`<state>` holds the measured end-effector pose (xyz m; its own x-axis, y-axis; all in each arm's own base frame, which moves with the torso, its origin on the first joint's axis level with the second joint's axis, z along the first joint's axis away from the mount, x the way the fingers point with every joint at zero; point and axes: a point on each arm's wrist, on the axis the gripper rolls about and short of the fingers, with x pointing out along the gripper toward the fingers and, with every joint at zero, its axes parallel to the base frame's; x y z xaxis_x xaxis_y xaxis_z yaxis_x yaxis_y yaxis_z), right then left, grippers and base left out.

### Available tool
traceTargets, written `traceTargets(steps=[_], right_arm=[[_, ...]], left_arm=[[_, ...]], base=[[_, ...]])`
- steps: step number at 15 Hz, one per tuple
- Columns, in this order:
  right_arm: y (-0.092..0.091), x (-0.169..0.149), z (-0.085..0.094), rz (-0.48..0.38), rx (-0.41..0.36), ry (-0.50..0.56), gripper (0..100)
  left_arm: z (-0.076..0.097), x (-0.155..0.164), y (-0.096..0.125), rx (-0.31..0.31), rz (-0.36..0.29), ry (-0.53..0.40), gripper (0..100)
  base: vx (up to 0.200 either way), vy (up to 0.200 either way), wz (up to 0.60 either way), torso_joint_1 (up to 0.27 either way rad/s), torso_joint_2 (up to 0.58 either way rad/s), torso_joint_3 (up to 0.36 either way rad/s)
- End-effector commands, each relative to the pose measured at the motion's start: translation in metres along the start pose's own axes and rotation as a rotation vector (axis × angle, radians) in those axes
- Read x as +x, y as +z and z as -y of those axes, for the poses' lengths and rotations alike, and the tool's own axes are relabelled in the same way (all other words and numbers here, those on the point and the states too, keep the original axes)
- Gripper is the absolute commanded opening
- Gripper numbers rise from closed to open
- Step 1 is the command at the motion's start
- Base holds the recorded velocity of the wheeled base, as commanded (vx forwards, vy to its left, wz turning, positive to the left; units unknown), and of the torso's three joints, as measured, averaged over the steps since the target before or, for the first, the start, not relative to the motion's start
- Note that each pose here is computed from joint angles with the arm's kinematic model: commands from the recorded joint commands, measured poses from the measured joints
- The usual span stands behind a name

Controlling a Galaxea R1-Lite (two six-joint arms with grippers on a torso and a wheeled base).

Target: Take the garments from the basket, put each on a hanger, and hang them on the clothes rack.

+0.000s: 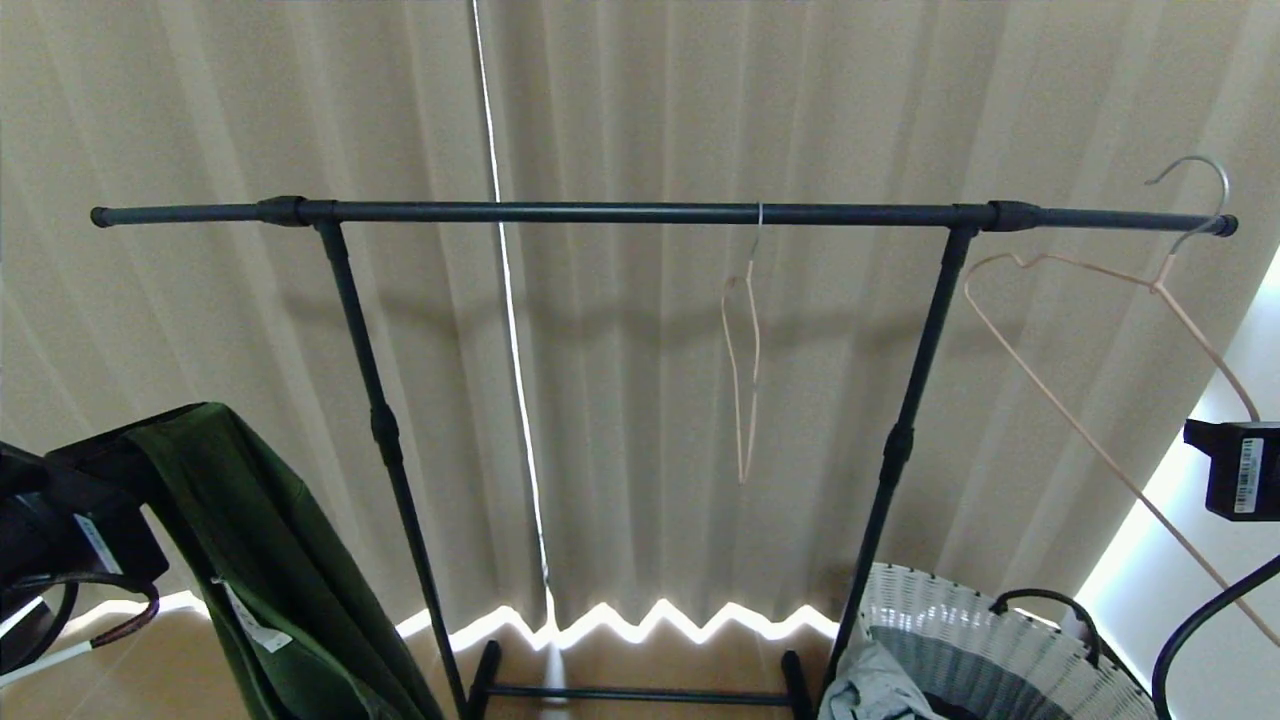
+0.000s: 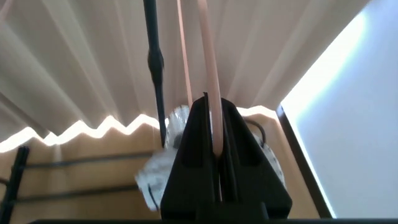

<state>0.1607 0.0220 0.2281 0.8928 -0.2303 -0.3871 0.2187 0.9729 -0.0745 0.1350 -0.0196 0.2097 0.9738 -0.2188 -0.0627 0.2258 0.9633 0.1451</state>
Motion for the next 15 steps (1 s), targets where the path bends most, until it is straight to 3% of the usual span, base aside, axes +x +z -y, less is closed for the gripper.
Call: traceTargets(steps=[1, 7, 9, 10, 12, 15], right_arm=[[-0.001, -0.002, 0.001, 0.004, 0.002, 0.001, 0], [0.001, -0.014, 0.004, 0.044, 0.011, 0.023, 0], [0.001, -0.024, 0.002, 0.07, 0.009, 0.106, 0], [0.001, -0.035, 0.001, 0.096, -0.01, 0.206, 0], [0.0, -0.049, -0.003, 0.127, -0.035, 0.372, 0], [-0.001, -0.052, -0.012, 0.117, -0.064, 0.534, 0]], left_arm=[[-0.001, 0.0, -0.001, 0.001, -0.002, 0.006, 0], [0.0, -0.002, -0.006, -0.004, -0.018, 0.007, 0], [-0.002, 0.003, -0.009, -0.005, -0.045, 0.013, 0], [-0.003, 0.007, -0.008, -0.001, -0.048, 0.014, 0], [-0.004, 0.013, 0.001, 0.064, -0.029, 0.013, 0], [-0.006, 0.027, 0.021, 0.072, 0.01, 0.014, 0]], base=[[-0.2, 0.0, 0.0, -0.002, 0.0, 0.002], [-0.167, 0.0, 0.0, 0.004, 0.0, 0.004], [0.0, 0.0, 0.0, 0.0, 0.0, 0.0], [0.0, 0.0, 0.0, 0.0, 0.0, 0.0], [0.0, 0.0, 0.0, 0.0, 0.0, 0.0], [0.0, 0.0, 0.0, 0.0, 0.0, 0.0]])
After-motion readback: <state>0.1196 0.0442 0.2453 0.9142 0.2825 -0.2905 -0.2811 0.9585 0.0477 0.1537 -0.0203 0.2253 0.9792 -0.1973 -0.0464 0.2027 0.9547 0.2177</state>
